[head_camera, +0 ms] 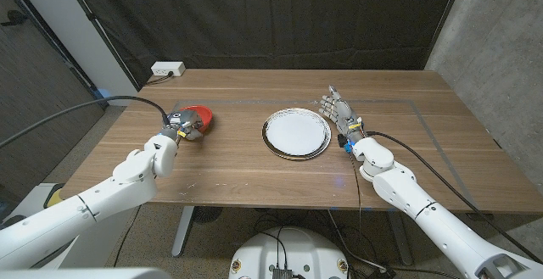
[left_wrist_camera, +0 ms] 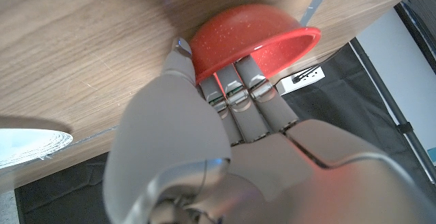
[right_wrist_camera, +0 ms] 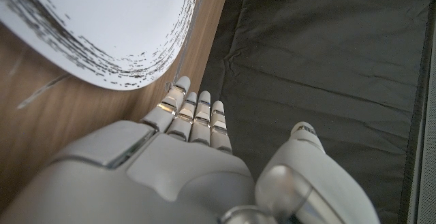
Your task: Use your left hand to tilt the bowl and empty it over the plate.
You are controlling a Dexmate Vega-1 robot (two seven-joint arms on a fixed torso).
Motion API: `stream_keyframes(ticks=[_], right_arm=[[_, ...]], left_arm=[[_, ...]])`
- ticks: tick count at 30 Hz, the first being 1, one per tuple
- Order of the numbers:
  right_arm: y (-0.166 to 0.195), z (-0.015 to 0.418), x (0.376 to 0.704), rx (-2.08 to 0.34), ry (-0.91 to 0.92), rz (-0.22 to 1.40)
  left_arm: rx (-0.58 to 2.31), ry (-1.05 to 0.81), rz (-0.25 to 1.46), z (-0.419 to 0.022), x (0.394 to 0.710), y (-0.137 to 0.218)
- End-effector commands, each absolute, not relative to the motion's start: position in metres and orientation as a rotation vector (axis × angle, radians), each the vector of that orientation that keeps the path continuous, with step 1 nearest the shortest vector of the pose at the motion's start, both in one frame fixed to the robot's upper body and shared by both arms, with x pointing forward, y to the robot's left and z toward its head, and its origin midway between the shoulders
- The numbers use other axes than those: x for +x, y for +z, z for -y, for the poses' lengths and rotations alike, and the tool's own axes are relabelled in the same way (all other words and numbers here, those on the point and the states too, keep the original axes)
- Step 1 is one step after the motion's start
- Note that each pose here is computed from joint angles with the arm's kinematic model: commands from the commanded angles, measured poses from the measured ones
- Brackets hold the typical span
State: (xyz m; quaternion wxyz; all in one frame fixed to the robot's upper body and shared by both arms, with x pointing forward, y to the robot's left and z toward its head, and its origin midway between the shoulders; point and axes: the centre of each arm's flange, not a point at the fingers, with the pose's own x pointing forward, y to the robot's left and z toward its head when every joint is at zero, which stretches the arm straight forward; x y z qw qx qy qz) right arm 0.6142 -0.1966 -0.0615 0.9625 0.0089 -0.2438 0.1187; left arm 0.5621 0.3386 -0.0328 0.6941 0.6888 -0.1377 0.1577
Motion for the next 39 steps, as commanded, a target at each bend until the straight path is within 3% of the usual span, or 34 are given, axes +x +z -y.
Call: stream_keyframes(ticks=[1,13,26,39], right_arm=[[-0.062,0.197,0.614,0.027,0.241,0.508],[-0.062,0.201,0.608,0.041,0.236,0.540],[-0.061,0.204,0.600,0.048,0.237,0.568],[-0.064,0.208,0.592,0.055,0.224,0.586]], left_arm=[[1.595,0.377,0.357,-0.330,0.555,-0.016],[1.661,0.435,0.409,-0.316,0.541,-0.004],[1.709,0.525,0.585,-0.291,0.520,0.014],[1.739,0.503,0.709,-0.268,0.516,0.020]])
